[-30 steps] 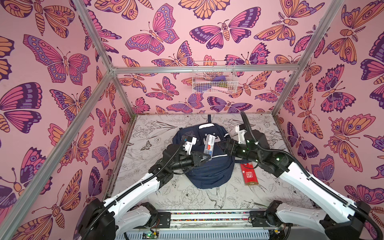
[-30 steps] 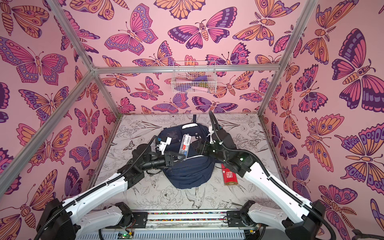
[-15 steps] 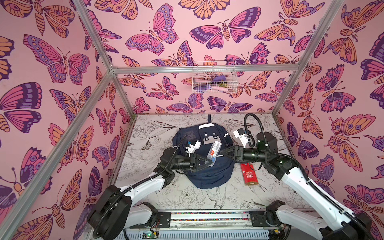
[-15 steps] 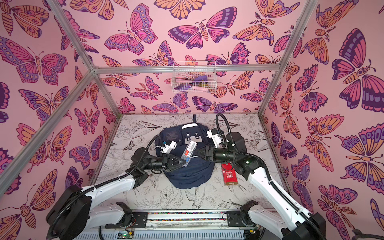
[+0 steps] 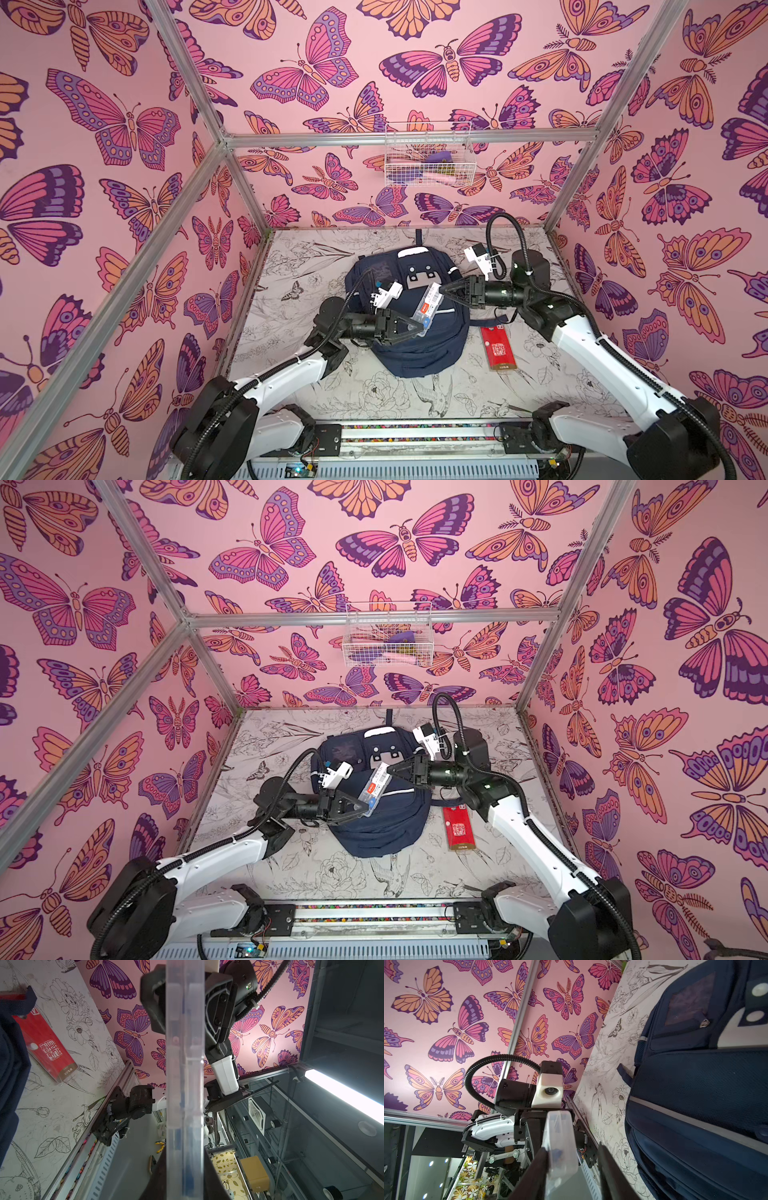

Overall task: Pack books, pencil case, and school supplies into a backpack
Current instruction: Pick up the compass set from the ruler set bag.

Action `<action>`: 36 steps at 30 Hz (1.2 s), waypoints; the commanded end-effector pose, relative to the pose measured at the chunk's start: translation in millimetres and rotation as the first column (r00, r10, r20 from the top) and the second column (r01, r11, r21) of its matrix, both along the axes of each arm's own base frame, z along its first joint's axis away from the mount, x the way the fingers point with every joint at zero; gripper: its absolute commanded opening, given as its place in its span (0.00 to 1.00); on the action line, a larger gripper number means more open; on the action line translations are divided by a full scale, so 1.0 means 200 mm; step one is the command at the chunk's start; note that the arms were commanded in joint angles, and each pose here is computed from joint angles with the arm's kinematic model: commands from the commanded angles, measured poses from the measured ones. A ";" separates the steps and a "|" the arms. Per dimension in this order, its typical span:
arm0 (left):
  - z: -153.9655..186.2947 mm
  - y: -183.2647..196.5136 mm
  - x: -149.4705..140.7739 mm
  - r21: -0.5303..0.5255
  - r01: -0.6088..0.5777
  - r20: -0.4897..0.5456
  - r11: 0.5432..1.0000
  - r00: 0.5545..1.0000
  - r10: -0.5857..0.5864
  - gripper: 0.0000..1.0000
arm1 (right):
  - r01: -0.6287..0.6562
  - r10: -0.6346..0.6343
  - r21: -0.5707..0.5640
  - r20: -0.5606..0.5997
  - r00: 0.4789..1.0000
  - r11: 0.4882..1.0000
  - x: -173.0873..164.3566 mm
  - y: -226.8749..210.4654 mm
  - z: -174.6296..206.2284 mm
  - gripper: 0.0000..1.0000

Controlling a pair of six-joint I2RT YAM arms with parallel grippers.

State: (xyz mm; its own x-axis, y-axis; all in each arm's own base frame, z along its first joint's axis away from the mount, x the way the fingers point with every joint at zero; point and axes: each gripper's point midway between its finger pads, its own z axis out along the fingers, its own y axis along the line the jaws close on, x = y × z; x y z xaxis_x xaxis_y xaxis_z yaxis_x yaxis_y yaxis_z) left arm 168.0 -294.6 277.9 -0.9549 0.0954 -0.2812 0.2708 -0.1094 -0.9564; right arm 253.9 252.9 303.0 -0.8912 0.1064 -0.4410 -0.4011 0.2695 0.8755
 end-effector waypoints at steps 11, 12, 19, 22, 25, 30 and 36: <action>0.16 0.01 -0.07 -0.060 0.102 0.153 0.993 0.984 -0.092 0.00 | -0.021 0.020 0.059 0.009 1.000 0.998 0.00 0.01 0.06 0.29; 0.16 0.01 -0.07 -0.060 0.099 0.153 0.993 0.984 -0.089 0.00 | -0.034 0.034 0.068 0.004 0.999 0.997 0.00 0.02 0.07 0.28; 0.12 -0.01 -0.01 -0.049 0.085 0.144 0.995 0.987 -0.077 0.00 | -0.046 0.047 0.089 -0.003 0.999 0.995 -0.03 0.02 0.04 0.10; 0.08 -0.02 0.05 -0.033 0.060 0.111 0.998 0.992 -0.056 0.28 | -0.025 0.025 0.081 0.003 1.000 0.996 -0.04 0.00 0.03 0.07; 0.09 0.01 0.11 -0.036 0.009 0.135 0.999 0.991 -0.004 0.57 | 0.029 -0.029 0.028 0.011 1.000 0.999 -0.05 -0.04 0.00 0.03; -0.06 0.15 0.28 0.276 -0.354 0.341 0.894 0.905 0.254 1.00 | 0.254 -0.261 -0.161 -0.024 0.965 0.954 -0.02 -0.20 -0.15 0.00; -0.28 0.30 0.40 0.537 -0.656 0.729 0.529 0.677 0.099 1.00 | 0.504 -0.581 -0.443 -0.049 0.812 0.741 -0.07 -0.54 -0.40 0.00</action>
State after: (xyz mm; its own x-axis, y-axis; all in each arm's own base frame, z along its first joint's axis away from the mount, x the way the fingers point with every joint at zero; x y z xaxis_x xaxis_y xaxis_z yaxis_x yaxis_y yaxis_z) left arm 226.9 -276.8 318.0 -0.6585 -0.1234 -0.7424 0.6444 0.4171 -0.6409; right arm 246.4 190.4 264.9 -0.8352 0.3556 -0.4196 -0.1677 0.5619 0.8100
